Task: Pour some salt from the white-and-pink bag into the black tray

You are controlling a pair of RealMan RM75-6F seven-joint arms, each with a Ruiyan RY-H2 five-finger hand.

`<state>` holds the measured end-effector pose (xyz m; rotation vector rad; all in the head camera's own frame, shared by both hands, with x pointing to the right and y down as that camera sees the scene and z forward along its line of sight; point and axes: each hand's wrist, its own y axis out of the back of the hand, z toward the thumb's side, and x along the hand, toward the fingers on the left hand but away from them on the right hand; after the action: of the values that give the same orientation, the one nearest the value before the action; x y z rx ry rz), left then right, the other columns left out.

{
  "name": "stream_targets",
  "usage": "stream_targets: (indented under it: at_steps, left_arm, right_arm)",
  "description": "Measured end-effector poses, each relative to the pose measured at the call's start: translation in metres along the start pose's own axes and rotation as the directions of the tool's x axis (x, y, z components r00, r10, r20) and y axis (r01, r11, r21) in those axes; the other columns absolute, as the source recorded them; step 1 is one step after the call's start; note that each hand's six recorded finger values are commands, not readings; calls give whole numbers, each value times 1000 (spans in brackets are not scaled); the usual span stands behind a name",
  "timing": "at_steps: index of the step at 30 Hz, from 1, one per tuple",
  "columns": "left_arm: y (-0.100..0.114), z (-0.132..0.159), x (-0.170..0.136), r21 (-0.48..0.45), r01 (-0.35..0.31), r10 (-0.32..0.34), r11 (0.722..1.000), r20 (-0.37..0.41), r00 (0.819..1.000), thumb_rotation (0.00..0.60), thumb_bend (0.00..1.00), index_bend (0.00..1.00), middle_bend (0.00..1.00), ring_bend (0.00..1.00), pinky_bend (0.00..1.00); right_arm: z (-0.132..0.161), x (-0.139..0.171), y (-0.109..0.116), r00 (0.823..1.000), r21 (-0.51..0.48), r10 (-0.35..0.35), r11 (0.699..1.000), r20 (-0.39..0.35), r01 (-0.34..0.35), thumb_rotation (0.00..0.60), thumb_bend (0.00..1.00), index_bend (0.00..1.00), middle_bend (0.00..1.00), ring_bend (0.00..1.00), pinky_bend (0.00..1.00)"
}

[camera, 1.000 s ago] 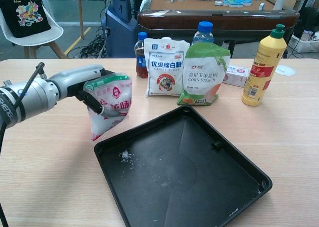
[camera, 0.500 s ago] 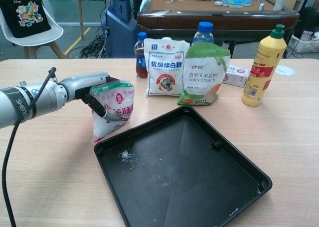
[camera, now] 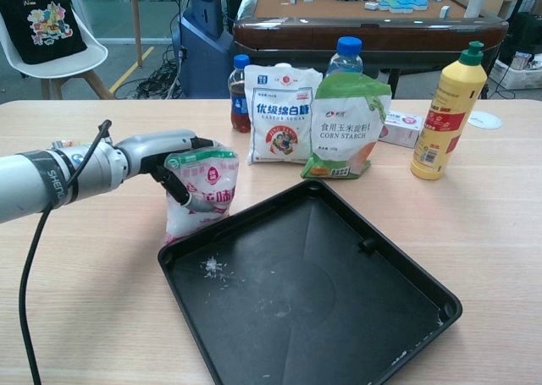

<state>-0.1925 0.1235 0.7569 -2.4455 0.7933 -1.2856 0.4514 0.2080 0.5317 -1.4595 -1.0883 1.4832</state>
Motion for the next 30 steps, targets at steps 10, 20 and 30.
stream_targets:
  at_steps: [10, 20, 30]
  left_arm:
    - [-1, 2, -2, 24, 7, -7, 1000, 6, 1000, 600, 206, 53, 319, 328, 511]
    - [1, 6, -8, 6, 33, -33, 999, 5, 999, 595, 206, 0, 203, 241, 467]
    - [8, 12, -20, -4, 47, -47, 999, 15, 999, 571, 206, 0, 129, 142, 363]
  right_arm:
    - [1, -2, -1, 1000, -1, 4, 1000, -4, -4, 600, 179, 163, 252, 116, 175]
    - [3, -3, -2, 1000, -4, 6, 1000, -12, -6, 600, 179, 163, 253, 116, 175]
    - [5, -4, -2, 1000, -5, 8, 1000, -22, -8, 600, 179, 163, 253, 116, 175]
